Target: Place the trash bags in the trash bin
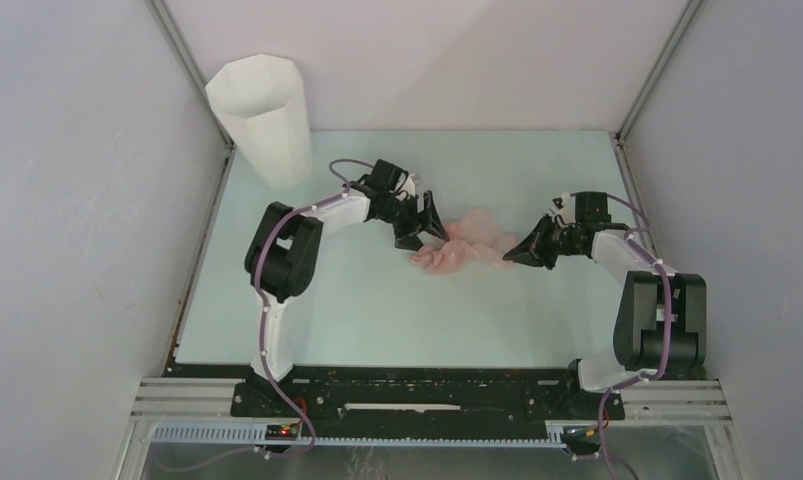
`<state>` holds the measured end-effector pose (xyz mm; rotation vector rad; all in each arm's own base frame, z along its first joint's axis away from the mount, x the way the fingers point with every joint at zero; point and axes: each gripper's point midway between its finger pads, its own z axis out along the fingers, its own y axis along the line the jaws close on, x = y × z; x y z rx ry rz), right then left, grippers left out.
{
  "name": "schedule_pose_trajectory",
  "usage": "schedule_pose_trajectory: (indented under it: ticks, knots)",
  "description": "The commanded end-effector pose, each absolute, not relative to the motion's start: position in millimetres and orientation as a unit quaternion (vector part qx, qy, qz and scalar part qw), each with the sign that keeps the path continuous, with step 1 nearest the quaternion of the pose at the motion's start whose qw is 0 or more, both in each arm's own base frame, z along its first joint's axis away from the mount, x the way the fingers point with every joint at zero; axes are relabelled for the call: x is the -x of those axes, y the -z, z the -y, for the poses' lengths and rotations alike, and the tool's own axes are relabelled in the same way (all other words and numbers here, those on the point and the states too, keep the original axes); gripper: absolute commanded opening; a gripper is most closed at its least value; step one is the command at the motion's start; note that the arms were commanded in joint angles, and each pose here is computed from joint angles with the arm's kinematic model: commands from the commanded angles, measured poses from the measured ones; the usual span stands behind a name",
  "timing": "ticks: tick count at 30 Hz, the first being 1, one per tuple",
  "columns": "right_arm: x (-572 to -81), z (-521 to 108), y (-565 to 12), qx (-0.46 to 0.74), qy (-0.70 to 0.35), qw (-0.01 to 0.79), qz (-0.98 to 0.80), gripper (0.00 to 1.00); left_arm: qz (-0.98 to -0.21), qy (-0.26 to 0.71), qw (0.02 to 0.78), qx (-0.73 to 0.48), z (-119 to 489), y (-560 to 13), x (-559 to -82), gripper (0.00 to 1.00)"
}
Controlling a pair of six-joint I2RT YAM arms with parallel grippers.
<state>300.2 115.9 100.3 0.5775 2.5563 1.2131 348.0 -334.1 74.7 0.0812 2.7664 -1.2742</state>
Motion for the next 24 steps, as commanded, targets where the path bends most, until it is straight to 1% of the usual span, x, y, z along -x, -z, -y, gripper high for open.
schedule_pose_trajectory:
  ticks: [1, 7, 9, 11, 13, 15, 17, 18, 19, 20, 24]
  knots:
    - [-300.7, -117.6, -107.3, -0.177, -0.428, 0.139, -0.875, 0.00, -0.877, 0.473, 0.084, -0.001, 356.5, -100.2, -380.8, 0.82]
    - [-297.0, -118.5, -110.8, -0.168, -0.431, 0.140, -0.875, 0.00, -0.871, 0.481, 0.095, 0.036, 363.6, -92.9, -400.3, 0.75]
    - [-294.5, -119.8, -111.3, -0.166, -0.433, 0.135, -0.875, 0.00, -0.869, 0.483, 0.101, 0.045, 365.5, -91.4, -406.0, 0.71]
    - [-292.0, -120.9, -112.9, -0.165, -0.435, 0.133, -0.875, 0.00, -0.864, 0.489, 0.101, 0.057, 368.7, -89.2, -410.8, 0.61]
    - [-289.8, -122.5, -116.5, -0.159, -0.434, 0.136, -0.876, 0.00, -0.866, 0.485, 0.105, 0.067, 368.4, -87.9, -414.8, 0.44]
    - [-286.7, -123.3, -119.6, -0.157, -0.428, 0.140, -0.879, 0.00, -0.873, 0.466, 0.124, 0.079, 361.6, -93.2, -420.7, 0.30]
    - [-284.4, -124.4, -125.1, -0.153, -0.419, 0.150, -0.882, 0.00, -0.883, 0.435, 0.163, 0.072, 349.7, -113.0, -426.8, 0.18]
    - [-283.1, -125.2, -127.1, -0.152, -0.413, 0.155, -0.885, 0.00, -0.891, 0.410, 0.184, 0.064, 341.9, -124.0, -427.6, 0.11]
    - [-282.4, -126.6, -129.8, -0.150, -0.408, 0.161, -0.886, 0.00, -0.895, 0.386, 0.216, 0.057, 333.2, -143.8, -432.4, 0.04]
    - [-282.9, -128.1, -133.8, -0.151, -0.405, 0.169, -0.886, 0.00, -0.902, 0.357, 0.238, 0.054, 322.5, -157.2, -432.9, 0.01]
    - [-290.1, -139.7, -162.1, -0.146, -0.402, 0.193, -0.883, 0.00, -0.907, 0.266, 0.324, 0.051, 280.0, -229.9, -428.8, 0.00]
